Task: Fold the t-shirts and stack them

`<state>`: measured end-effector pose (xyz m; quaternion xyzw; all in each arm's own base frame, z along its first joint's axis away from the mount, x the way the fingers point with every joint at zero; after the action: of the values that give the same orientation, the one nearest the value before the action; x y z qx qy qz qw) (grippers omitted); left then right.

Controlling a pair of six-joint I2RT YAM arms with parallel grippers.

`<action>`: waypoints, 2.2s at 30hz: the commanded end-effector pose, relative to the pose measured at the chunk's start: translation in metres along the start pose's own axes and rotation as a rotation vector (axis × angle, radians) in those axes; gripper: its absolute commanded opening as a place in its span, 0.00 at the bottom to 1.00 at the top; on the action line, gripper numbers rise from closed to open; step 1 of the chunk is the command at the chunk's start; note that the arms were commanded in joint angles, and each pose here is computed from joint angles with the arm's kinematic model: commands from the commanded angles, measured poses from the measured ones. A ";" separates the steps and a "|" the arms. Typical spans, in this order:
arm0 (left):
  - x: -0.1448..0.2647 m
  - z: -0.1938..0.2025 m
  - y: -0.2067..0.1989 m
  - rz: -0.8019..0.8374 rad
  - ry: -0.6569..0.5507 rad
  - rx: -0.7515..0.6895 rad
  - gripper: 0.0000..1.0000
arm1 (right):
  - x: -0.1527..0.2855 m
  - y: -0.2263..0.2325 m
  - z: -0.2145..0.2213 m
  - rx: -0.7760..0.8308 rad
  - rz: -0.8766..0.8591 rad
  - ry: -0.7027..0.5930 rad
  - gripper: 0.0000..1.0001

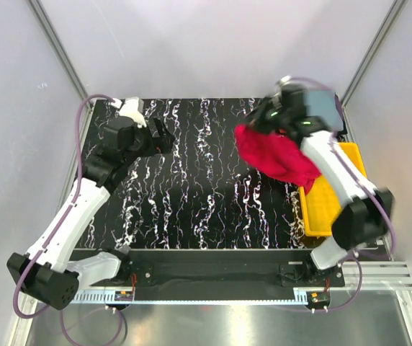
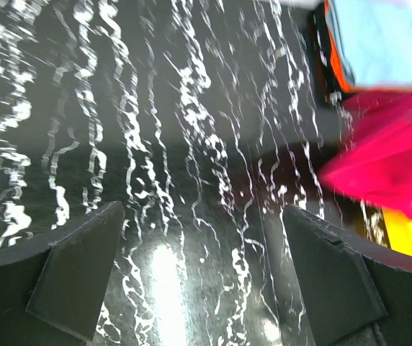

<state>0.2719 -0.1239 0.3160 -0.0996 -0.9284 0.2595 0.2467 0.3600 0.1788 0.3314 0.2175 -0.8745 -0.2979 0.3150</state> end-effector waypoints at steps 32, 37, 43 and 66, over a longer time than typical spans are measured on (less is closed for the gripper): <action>0.017 0.017 0.003 0.084 0.067 0.108 0.99 | 0.172 0.110 -0.161 0.514 0.164 -0.633 0.00; 0.024 0.011 0.001 0.102 0.048 0.084 0.99 | 0.203 0.176 -0.163 0.497 -0.275 -0.715 0.00; 0.049 -0.006 -0.001 0.101 -0.046 0.054 0.99 | 0.215 0.211 -0.150 0.431 -0.649 -0.665 0.00; 0.012 0.061 0.019 0.134 0.243 0.124 0.99 | -0.038 -0.088 0.070 0.056 0.288 0.069 0.56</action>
<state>0.2238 -0.1144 0.2827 -0.1385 -0.8937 0.2993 0.3041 0.3557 0.1910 0.2077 0.1854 -0.8547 -0.2505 0.4153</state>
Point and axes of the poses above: each gripper's point midway between its finger pads, its own x axis back along the fingers, its own y axis along the line the jaws close on, z = x × y, the point moved 7 cm from there along x, back along the fingers, and after that the axes turned 13 degrees about x, right-handed, at the moved point
